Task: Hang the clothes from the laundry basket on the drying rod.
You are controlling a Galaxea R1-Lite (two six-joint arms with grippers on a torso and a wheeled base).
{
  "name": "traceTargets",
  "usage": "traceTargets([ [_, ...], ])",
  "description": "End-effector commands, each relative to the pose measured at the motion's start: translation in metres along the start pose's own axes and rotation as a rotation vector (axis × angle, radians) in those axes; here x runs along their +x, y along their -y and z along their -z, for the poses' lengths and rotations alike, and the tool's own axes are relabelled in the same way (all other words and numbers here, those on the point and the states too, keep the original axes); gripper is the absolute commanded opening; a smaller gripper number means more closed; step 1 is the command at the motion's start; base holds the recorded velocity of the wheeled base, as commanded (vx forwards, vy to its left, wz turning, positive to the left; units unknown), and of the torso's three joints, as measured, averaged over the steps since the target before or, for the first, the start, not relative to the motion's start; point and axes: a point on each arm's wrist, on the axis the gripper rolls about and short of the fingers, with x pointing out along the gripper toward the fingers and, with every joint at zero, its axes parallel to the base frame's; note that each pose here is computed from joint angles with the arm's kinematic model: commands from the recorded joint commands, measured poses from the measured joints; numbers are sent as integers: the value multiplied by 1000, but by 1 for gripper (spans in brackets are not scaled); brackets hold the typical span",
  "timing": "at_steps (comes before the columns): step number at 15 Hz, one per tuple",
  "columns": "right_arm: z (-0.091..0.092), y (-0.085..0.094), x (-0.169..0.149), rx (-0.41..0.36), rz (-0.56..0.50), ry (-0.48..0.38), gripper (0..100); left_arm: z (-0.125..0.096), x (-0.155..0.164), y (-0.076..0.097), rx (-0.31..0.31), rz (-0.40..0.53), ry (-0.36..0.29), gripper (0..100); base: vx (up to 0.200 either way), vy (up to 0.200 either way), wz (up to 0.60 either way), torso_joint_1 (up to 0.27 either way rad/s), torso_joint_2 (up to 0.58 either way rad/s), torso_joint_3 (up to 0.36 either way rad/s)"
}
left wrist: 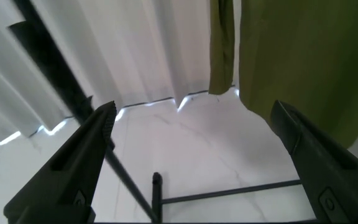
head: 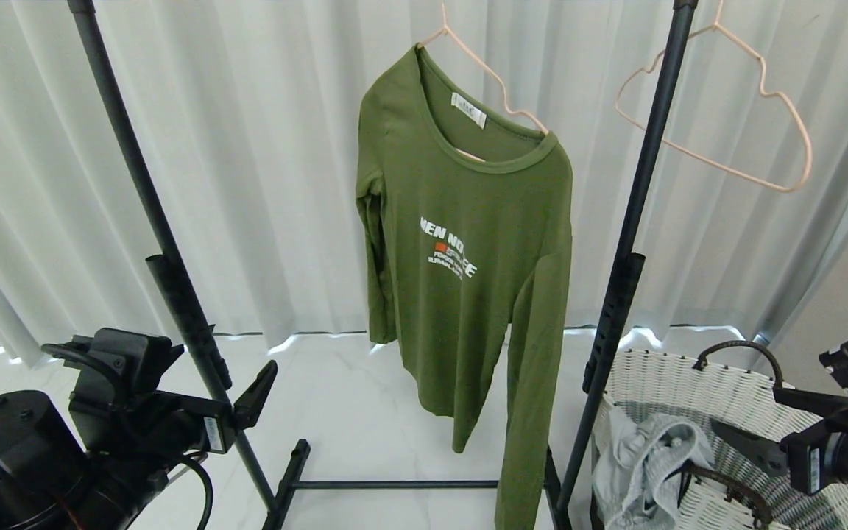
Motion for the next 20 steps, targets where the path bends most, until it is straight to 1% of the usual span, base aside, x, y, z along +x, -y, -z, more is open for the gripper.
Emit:
traceTargets([
  [1,10,2,12,-1,-7,-77,100,1,1,3,3,12,-4,100,0,0,0,0,0,0],
  [2,17,8,19,-5,7,-126,100,1,0,3,3,12,-4,100,0,0,0,0,0,0],
  [3,21,12,23,-17,18,-152,100,0,0,3,3,12,-2,100,0,0,0,0,0,0],
  [4,24,16,25,-34,27,-167,100,0,0,2,2,-3,0,100,0,0,0,0,0,0],
  [5,23,16,24,-43,29,-162,100,-1,-1,2,1,-17,0,100,0,0,0,0,0,0],
  [6,20,16,24,-78,31,-151,100,-1,-1,1,1,-23,-1,100,0,0,0,0,0,0],
  [7,19,18,27,-140,32,-157,100,0,0,2,2,-23,-2,100,0,0,0,0,0,0],
  [8,20,22,34,-199,61,-194,100,-1,-1,2,2,-23,-2,100,0,0,0,0,0,0],
  [9,22,25,42,-232,110,-240,100,-1,-1,3,2,-18,0,100,0,0,0,0,0,0],
  [10,21,25,52,-252,128,-266,100,-1,-1,3,2,-17,2,100,0,0,0,0,0,0],
  [12,17,21,58,-274,104,-255,100,-1,-1,3,2,-17,2,100,0,0,0,0,0,0],
  [14,17,15,65,-289,74,-266,100,-1,-1,3,2,-17,2,100,0,0,0,0,0,0],
  [15,17,14,67,-289,71,-267,100,-1,-1,3,2,-17,2,100,0,0,0,0,0,0],
  [18,23,16,78,-282,57,-307,100,-1,-1,3,2,-17,2,100,0,0,0,0,0,0],
  [19,27,21,93,-275,76,-344,100,-1,-1,4,2,-11,2,100,0,0,0,0,0,0],
  [20,34,29,104,-267,122,-392,100,-1,-1,4,2,-12,1,100,0,0,0,0,0,0],
])
